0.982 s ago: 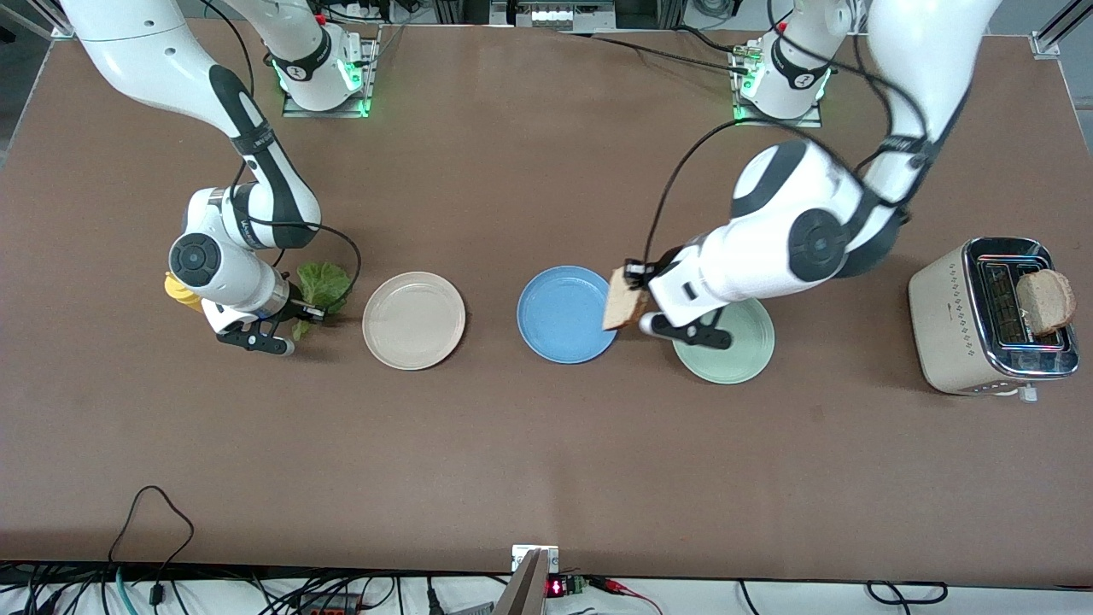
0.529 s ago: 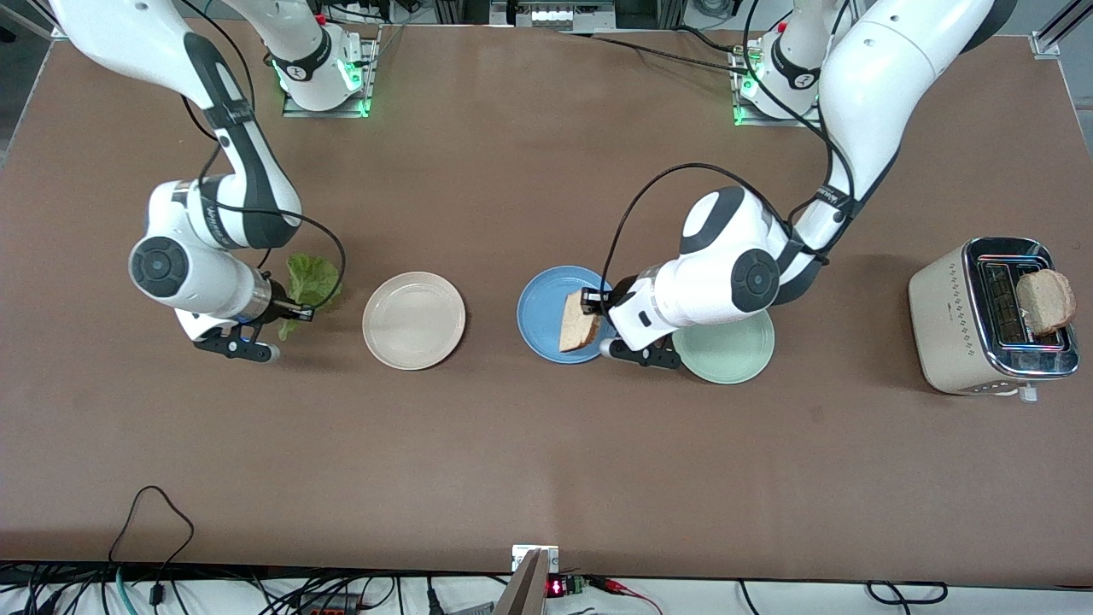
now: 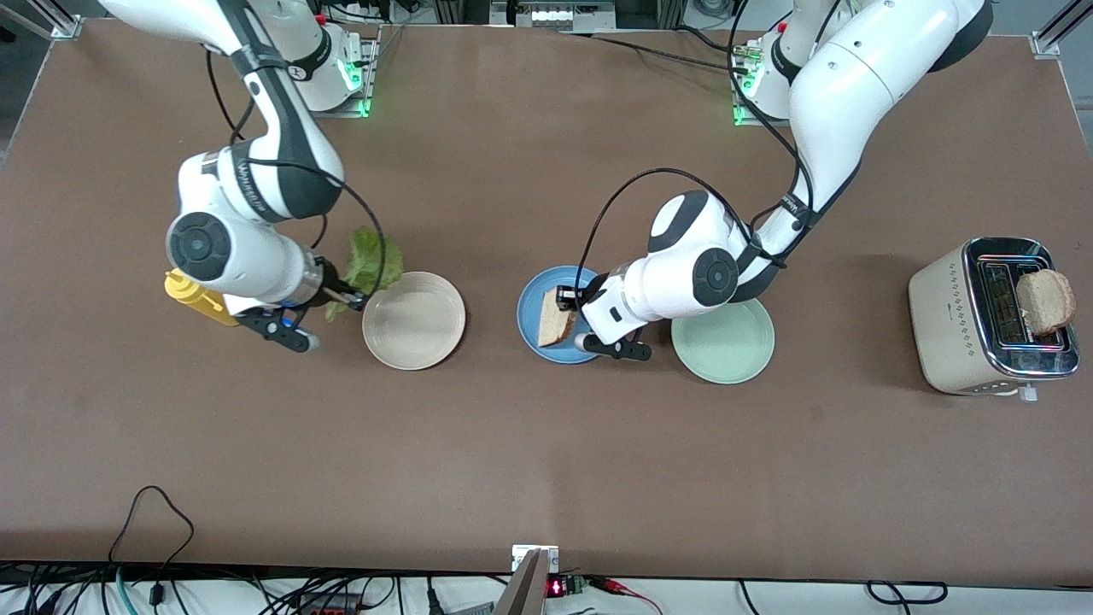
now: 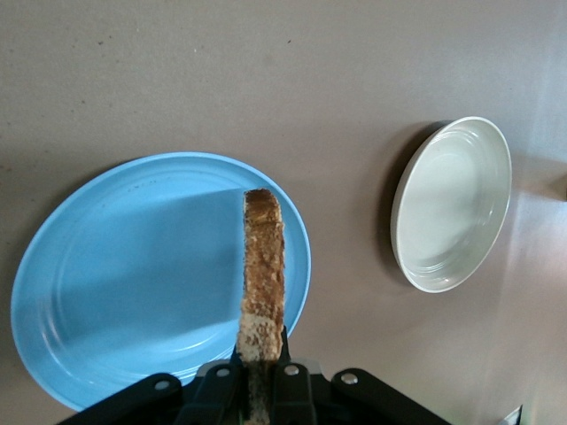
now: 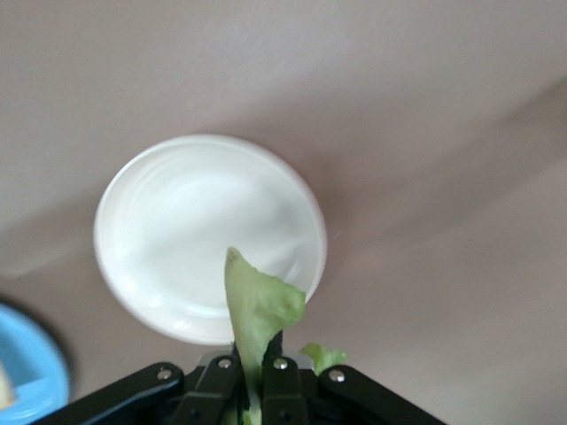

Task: Make sandwich in blue plate with both arms
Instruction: 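Lower the bread onto the blue plate while the right gripper carries lettuce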

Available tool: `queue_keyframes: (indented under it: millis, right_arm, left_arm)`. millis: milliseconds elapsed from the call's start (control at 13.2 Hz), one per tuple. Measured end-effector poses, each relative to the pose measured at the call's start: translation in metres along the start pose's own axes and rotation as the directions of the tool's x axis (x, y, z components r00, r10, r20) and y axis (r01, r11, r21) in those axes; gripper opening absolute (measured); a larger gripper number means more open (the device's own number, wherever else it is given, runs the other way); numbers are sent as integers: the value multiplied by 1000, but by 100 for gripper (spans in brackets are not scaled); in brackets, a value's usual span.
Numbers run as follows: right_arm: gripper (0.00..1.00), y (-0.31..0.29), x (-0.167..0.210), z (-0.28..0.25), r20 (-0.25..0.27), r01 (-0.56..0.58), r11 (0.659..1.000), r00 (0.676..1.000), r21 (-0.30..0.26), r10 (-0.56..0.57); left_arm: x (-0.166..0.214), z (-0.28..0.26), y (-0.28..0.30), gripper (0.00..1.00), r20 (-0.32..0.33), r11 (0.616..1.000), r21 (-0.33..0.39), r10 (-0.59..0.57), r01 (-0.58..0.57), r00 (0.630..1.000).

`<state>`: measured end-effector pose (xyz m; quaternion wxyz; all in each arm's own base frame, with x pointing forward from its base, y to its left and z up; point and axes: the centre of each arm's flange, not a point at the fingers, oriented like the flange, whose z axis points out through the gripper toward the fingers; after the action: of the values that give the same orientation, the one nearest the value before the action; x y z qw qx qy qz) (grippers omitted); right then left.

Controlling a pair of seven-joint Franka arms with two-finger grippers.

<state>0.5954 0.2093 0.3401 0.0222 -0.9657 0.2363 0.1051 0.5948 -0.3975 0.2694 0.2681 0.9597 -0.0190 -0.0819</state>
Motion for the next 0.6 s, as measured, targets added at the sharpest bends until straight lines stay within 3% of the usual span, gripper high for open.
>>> queue_keyframes:
  millis: [227, 604]
  right_arm:
    - [6, -24, -18, 10, 17, -49, 999, 999, 7, 49]
    - [6, -24, -12, 20, 26, -64, 998, 998, 1, 64]
  left_arm:
    - [-10, 18, -5, 9, -22, 1000, -8, -4, 4, 1000]
    - [-14, 24, -8, 8, -24, 1000, -11, -12, 12, 1000]
